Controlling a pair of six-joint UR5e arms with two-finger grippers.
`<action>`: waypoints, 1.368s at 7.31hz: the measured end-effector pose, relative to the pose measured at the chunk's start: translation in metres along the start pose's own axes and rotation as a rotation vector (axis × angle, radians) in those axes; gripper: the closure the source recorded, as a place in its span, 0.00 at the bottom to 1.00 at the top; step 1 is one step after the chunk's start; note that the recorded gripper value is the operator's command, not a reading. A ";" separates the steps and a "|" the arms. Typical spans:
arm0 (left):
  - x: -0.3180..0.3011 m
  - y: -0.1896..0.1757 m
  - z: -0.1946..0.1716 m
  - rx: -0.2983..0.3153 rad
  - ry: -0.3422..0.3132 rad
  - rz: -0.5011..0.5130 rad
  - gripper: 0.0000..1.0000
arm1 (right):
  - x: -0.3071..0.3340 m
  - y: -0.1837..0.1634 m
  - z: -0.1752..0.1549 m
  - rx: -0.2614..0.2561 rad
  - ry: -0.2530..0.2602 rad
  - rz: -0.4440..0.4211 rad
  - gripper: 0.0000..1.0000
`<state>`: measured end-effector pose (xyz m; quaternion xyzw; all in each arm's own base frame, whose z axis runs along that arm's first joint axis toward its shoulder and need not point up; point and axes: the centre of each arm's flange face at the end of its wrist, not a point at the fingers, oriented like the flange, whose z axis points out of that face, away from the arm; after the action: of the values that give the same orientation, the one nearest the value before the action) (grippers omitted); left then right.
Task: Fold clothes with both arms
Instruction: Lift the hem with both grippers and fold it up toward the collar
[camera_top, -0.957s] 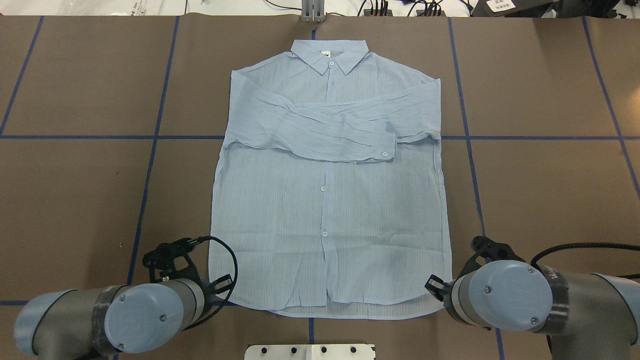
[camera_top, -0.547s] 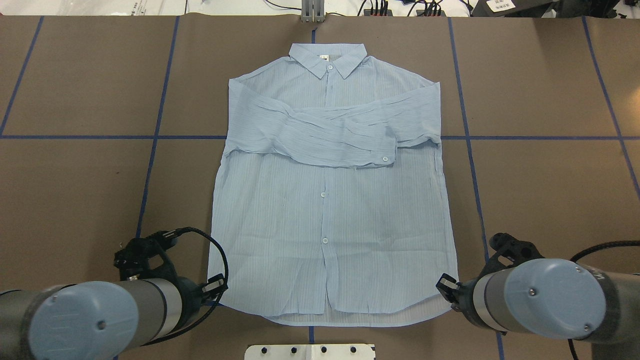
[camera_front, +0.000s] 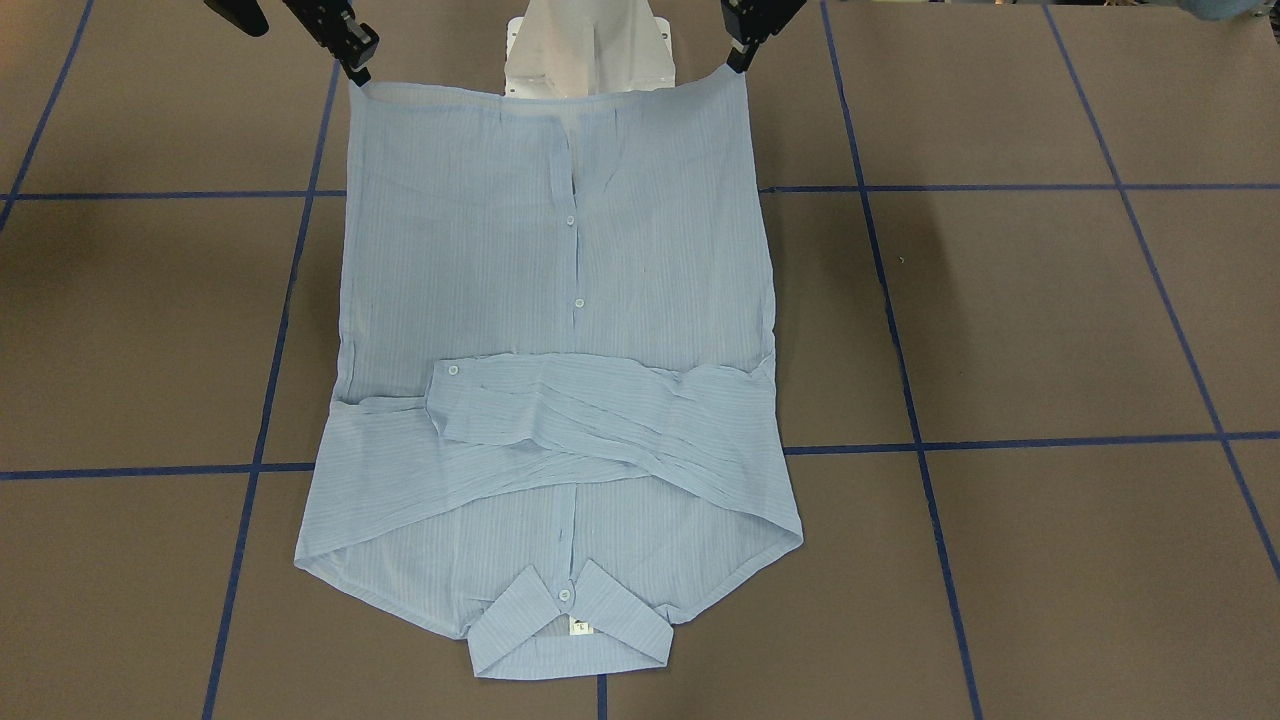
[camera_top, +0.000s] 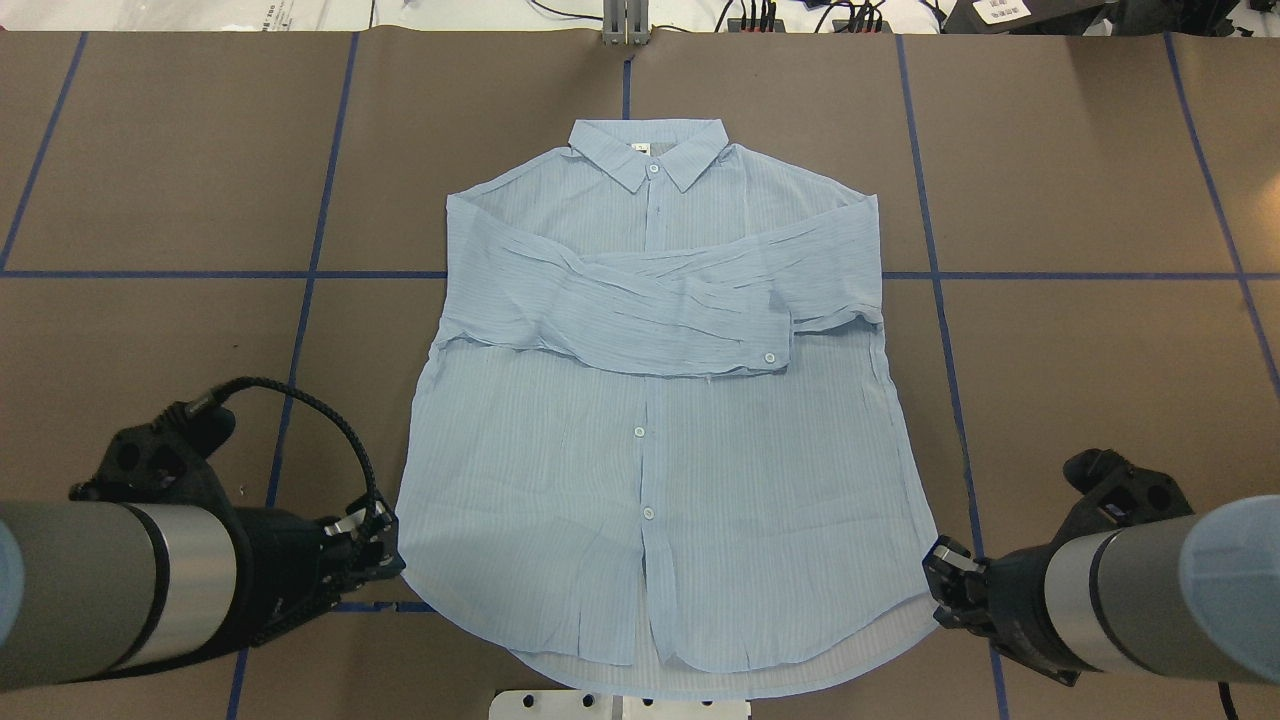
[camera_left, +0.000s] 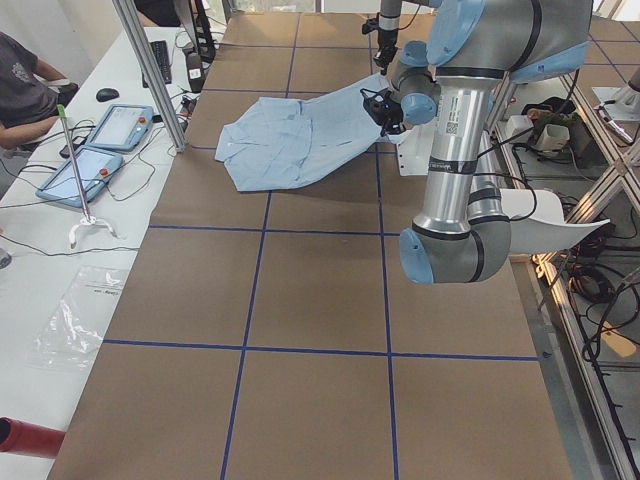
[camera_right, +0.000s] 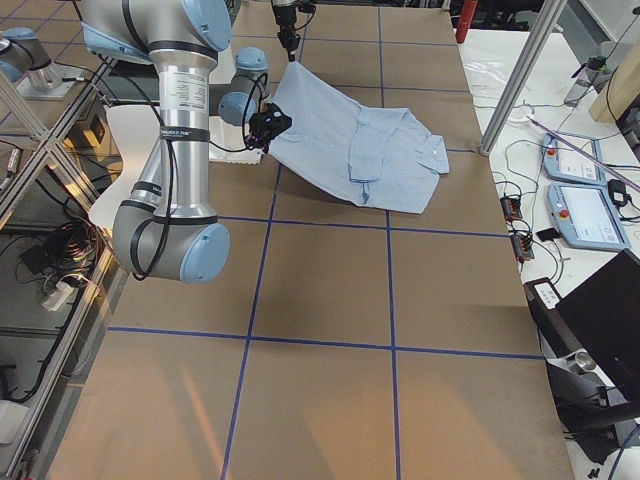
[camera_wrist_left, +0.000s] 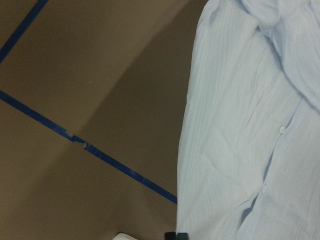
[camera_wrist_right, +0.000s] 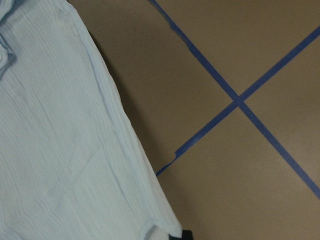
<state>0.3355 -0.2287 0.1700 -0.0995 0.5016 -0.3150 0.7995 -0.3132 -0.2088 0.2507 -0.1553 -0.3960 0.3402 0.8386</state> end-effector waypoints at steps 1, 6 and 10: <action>0.012 -0.018 -0.003 0.033 0.015 0.015 1.00 | -0.018 -0.015 -0.021 -0.010 -0.057 0.045 1.00; 0.110 -0.132 0.056 0.254 0.040 0.104 1.00 | -0.115 -0.127 -0.001 0.174 -0.134 0.235 1.00; 0.138 -0.221 0.135 0.317 0.103 0.085 1.00 | -0.192 -0.218 0.056 0.266 -0.141 0.273 1.00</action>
<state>0.4044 -0.5061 0.2376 0.0653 0.4899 -0.3607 0.7910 -0.3458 -0.4996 0.2944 -0.0711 -0.3808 0.5101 0.7680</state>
